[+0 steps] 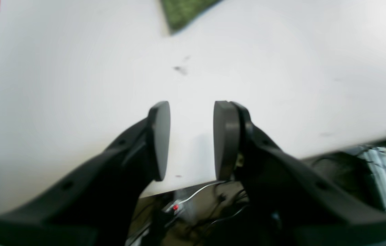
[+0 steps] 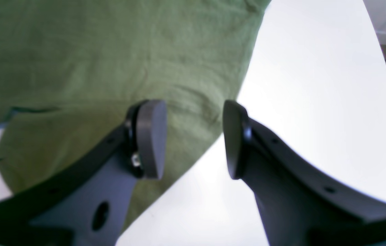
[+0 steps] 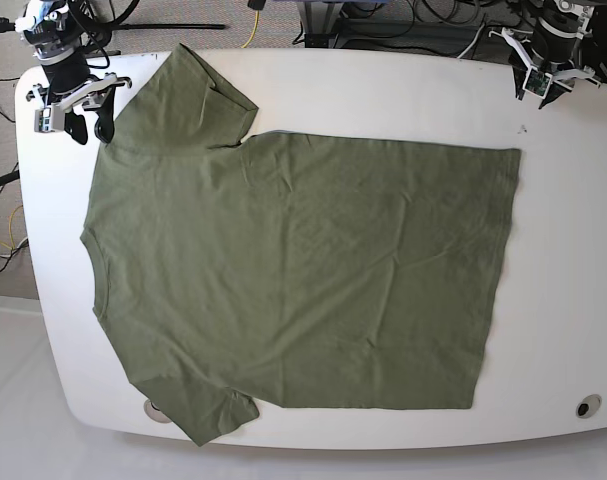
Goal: Fold the T-shirt properly
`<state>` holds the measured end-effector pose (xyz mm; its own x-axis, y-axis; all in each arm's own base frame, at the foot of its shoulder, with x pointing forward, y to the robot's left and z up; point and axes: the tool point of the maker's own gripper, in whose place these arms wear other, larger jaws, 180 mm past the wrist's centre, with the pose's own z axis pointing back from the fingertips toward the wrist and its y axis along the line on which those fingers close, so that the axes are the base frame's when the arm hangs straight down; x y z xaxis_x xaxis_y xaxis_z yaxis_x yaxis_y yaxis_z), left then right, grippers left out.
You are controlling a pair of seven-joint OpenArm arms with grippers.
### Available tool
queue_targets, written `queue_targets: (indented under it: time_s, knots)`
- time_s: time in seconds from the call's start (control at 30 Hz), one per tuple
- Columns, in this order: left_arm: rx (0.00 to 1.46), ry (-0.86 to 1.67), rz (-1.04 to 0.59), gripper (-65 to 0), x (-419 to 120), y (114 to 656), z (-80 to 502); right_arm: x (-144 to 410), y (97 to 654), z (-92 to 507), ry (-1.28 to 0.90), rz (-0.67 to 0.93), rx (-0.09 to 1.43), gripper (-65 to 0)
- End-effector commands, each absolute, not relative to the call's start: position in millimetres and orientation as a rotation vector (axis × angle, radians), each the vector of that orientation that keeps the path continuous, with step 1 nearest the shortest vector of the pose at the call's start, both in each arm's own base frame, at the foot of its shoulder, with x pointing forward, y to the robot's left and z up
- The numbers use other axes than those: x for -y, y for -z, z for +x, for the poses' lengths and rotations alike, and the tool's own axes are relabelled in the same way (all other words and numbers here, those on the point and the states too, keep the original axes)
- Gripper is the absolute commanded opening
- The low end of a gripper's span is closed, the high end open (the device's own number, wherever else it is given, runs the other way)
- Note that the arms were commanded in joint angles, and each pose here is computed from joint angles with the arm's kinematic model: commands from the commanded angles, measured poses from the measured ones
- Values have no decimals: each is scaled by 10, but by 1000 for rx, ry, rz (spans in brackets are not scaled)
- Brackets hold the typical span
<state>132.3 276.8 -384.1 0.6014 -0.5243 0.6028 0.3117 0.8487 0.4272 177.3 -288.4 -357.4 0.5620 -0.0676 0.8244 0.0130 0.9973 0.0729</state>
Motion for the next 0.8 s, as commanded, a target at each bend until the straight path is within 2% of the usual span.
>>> queue_targets:
  time_s: [0.0,0.33,0.6,0.77]
  knots:
    - [802,507,302,-458,-2784,3783,1328,2891,3505,1810,43,64,1006,-405]
    - [827,521,309,-459,-2768,3727,1401,2921,3761,1669,140,100,958,-420]
    - [859,508,305,-464,-2761,3672,1435,2886,3926,1589,188,142,924,-377]
    - [871,506,303,-462,-2755,3649,1442,2867,3965,1588,235,190,925,-377]
